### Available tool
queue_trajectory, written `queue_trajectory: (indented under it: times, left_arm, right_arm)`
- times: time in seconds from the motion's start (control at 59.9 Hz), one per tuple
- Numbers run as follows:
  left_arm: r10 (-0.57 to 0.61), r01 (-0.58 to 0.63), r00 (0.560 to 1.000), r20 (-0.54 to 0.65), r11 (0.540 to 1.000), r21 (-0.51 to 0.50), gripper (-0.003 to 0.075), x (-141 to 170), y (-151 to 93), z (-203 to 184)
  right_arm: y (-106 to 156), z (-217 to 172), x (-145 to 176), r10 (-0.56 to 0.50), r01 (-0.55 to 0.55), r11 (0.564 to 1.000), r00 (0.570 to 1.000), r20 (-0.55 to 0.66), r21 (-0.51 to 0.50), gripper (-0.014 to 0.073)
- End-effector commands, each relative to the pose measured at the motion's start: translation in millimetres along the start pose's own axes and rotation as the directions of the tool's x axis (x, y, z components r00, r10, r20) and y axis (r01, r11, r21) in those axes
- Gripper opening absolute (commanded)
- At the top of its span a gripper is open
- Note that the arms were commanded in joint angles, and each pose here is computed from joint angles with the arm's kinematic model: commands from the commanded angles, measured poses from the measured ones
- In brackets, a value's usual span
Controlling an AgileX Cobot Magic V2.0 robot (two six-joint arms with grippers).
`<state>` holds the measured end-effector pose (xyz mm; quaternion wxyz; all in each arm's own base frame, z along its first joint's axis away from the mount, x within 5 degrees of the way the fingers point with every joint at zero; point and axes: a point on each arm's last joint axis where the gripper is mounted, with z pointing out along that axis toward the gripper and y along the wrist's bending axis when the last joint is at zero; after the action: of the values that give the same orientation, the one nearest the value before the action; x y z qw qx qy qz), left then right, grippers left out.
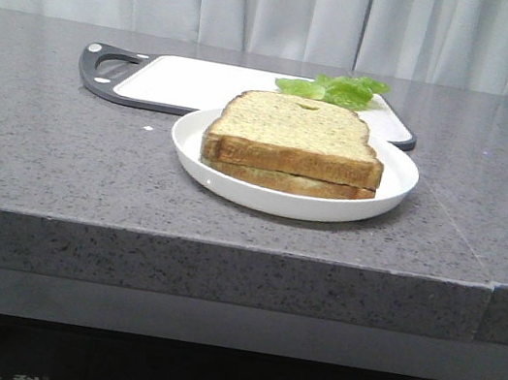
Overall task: Left arm grabs bread, right arm adds lettuce
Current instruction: 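Move the left gripper toward the stacked bread slices on the plate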
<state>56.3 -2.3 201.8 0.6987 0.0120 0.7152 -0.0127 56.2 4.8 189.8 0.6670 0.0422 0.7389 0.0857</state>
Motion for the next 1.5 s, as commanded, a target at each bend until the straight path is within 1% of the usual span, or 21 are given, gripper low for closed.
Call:
queue_trajectory:
  times: [0.0, 1.351, 1.485]
  left_arm:
    - [-0.013, 0.013, 0.995, 0.095, 1.0, -0.002, -0.002, -7, 0, -2]
    - [-0.013, 0.013, 0.995, 0.099, 1.0, -0.002, -0.002, -7, 0, -2]
    - [-0.013, 0.013, 0.991, 0.132, 1.0, -0.001, -0.0021, -22, 0, -4]
  right_arm:
    - [0, -2, -9, -0.018, 0.017, 1.0, 0.995, 0.1, 0.003, -0.0062]
    - [0, -2, -9, -0.018, 0.017, 1.0, 0.994, 0.108, 0.002, -0.0062]
    - [3, -5, -21, -0.018, 0.019, 1.0, 0.99, 0.14, -0.004, -0.0062]
